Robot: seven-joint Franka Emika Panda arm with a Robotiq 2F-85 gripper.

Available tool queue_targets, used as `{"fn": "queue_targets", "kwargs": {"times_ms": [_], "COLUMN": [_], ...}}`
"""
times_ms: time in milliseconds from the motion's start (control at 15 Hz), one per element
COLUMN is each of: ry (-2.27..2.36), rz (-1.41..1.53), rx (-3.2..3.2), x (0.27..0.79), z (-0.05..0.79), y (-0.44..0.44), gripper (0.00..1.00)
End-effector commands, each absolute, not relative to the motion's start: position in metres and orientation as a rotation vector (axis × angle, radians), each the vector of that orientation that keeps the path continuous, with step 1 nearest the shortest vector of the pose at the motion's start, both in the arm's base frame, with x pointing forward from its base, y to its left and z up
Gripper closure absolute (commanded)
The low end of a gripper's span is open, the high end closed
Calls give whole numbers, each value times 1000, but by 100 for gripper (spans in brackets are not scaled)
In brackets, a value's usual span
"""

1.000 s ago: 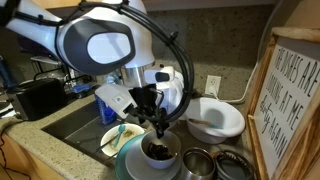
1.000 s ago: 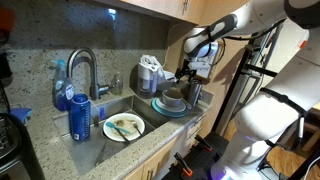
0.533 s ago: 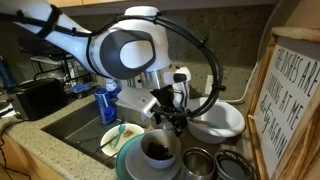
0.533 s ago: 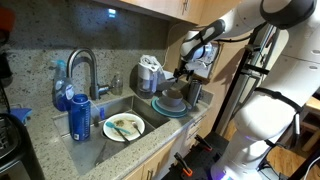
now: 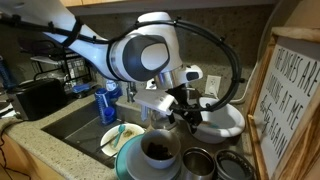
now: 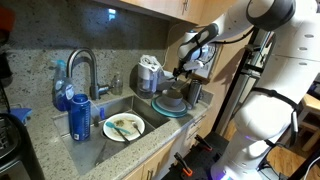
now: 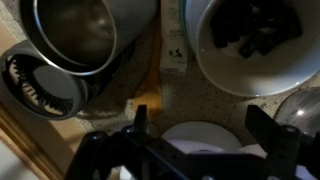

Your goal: Pick up the spoon from the dish and put it on the plate

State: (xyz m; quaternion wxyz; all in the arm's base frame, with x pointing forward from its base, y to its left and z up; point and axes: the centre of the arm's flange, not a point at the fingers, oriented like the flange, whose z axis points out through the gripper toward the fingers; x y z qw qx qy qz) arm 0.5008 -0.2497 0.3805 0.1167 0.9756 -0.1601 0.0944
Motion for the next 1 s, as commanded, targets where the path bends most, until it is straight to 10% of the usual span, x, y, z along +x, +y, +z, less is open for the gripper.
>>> {"fn": "queue_targets", "kwargs": {"times_ms": [0, 933], "ry": [-490, -437], "rz": [330, 378], "rx": [2804, 2790], "x": [513, 562], "z": [378, 371], "y": [-262, -268], "gripper": [0, 0]}}
